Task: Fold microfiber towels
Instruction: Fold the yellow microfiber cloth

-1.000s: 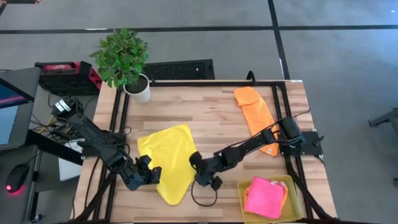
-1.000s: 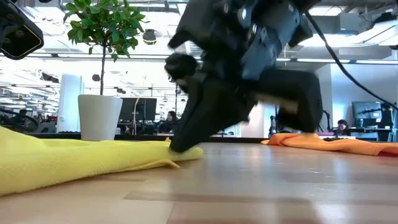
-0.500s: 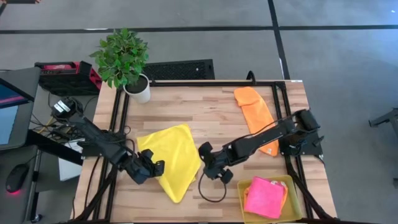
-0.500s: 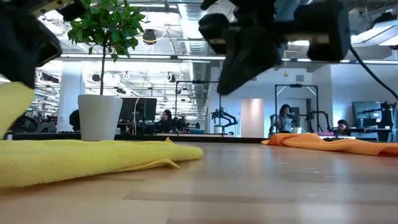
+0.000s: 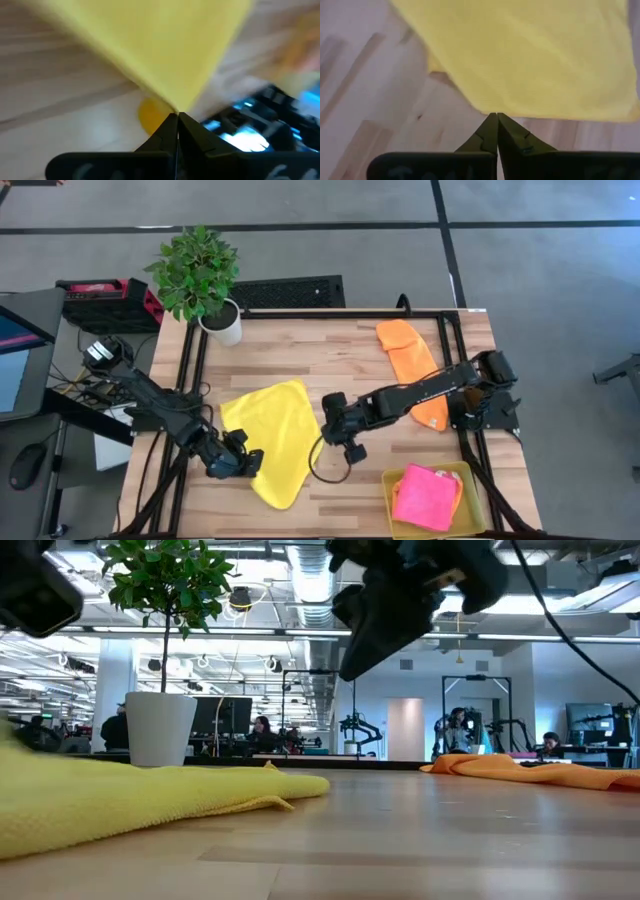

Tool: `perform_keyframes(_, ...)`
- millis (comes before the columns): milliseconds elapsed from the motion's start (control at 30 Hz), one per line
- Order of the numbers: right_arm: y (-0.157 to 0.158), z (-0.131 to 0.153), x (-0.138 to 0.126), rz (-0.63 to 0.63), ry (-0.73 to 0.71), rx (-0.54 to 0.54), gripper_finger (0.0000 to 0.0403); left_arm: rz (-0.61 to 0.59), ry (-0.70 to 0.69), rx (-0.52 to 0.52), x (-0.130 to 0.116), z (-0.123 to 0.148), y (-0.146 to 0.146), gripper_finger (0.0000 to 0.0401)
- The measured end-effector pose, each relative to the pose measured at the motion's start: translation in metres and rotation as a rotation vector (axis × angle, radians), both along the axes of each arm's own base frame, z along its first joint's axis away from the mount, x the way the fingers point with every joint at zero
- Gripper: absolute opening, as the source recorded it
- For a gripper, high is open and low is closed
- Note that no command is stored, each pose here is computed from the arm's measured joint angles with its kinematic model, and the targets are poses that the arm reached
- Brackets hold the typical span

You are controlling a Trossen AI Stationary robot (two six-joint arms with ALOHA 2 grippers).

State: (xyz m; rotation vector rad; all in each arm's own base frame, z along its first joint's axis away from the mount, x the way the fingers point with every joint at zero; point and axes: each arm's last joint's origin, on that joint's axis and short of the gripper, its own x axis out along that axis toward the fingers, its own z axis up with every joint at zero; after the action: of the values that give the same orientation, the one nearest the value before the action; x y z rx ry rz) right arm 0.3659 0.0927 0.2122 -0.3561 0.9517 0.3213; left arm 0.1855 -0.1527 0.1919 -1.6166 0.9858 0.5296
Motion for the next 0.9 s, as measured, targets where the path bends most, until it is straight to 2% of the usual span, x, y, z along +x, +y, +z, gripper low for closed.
perform_keyframes(167,-0.009,0.0,0.002,-0.057,0.002,0.021,0.0035,0.022,0.137,0.02,-0.009,-0.007,0.004,0.0)
perform_keyframes(533,-0.013,-0.003,-0.001,-0.099,0.057,0.034,0.0016,-0.012,0.179,0.03,-0.004,-0.018,0.002,0.0)
perform_keyframes(700,-0.008,-0.002,-0.002,-0.06,0.048,0.022,0.0039,-0.018,0.19,0.046,-0.005,-0.019,0.003,0.001)
perform_keyframes(900,-0.006,0.004,0.001,-0.056,0.026,0.025,0.0073,-0.058,0.202,0.06,-0.006,-0.02,0.004,0.0054)
